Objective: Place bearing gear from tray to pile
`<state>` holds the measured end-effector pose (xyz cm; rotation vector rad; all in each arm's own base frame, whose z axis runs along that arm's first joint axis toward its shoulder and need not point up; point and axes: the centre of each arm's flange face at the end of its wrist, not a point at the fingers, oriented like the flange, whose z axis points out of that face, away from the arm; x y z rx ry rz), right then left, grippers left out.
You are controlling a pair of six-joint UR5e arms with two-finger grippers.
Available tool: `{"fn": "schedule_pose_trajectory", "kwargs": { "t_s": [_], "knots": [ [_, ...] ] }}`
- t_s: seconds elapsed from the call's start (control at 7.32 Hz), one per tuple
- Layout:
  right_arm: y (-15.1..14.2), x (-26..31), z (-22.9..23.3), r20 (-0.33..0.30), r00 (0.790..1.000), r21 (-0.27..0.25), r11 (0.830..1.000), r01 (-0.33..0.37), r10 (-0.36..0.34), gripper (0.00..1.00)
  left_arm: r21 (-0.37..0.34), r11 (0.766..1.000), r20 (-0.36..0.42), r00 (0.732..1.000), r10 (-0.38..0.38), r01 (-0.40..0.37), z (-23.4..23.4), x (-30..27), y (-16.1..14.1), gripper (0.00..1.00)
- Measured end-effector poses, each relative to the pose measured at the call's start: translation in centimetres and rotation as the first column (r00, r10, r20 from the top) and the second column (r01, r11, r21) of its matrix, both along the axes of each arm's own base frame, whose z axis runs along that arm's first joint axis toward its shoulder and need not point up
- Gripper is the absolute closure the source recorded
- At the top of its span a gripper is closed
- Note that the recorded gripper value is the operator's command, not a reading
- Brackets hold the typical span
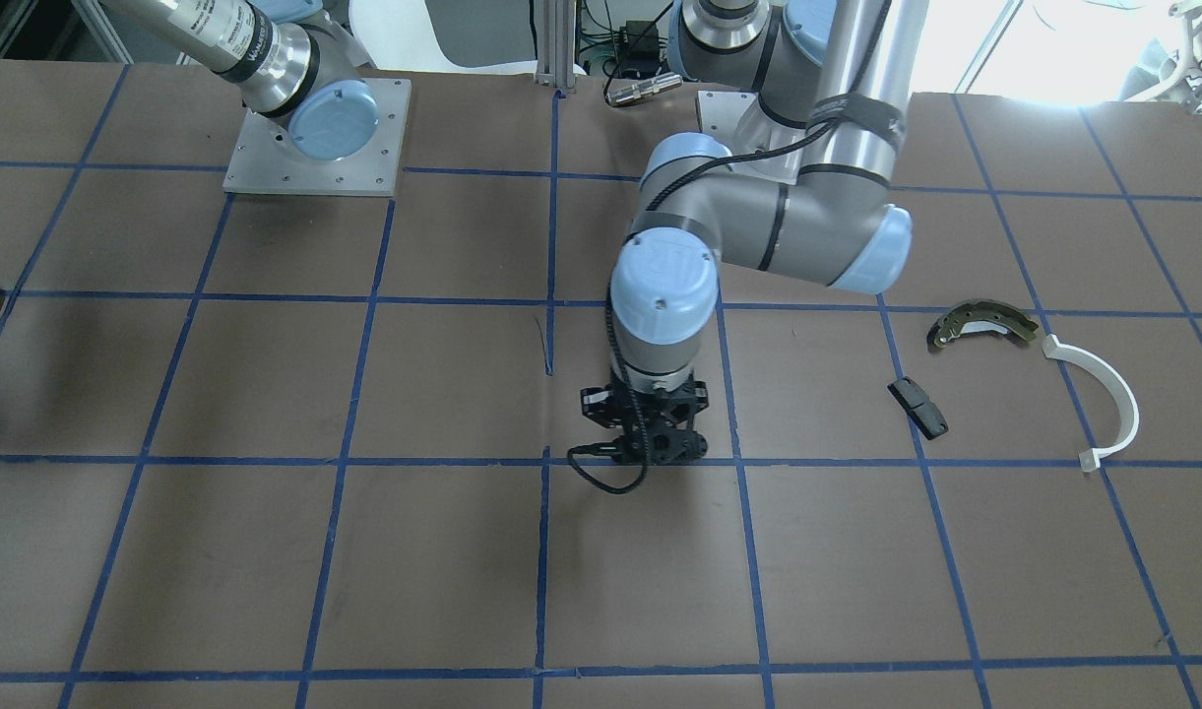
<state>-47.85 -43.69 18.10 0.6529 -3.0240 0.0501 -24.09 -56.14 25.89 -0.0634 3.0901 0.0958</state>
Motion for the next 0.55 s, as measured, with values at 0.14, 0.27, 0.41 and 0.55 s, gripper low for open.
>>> {"fn": "schedule_pose_trajectory", "kwargs": {
  "t_s": [0.14,0.27,0.41,0.55],
  "knots": [
    [0.0,0.1,0.4,-0.002,1.000,0.001,1.000,0.003,-0.003,0.99,0.014,0.999,0.000,0.999,-0.037,0.037,1.0,5.7,-0.8,1.00],
    [0.0,0.6,1.6,-0.005,1.000,0.003,1.000,0.018,-0.018,0.99,0.027,0.997,-0.002,0.997,-0.078,0.078,1.2,11.5,-1.0,1.00],
    [-0.4,2.0,3.8,0.006,0.999,0.007,0.999,0.049,-0.049,0.99,0.028,0.996,-0.003,0.996,-0.086,0.086,0.9,17.6,-0.7,1.00],
    [-1.4,5.0,6.9,0.026,0.996,0.019,0.996,0.090,-0.090,0.98,0.017,0.997,0.008,0.997,-0.076,0.076,0.2,23.4,-0.1,1.00]
  ]
}}
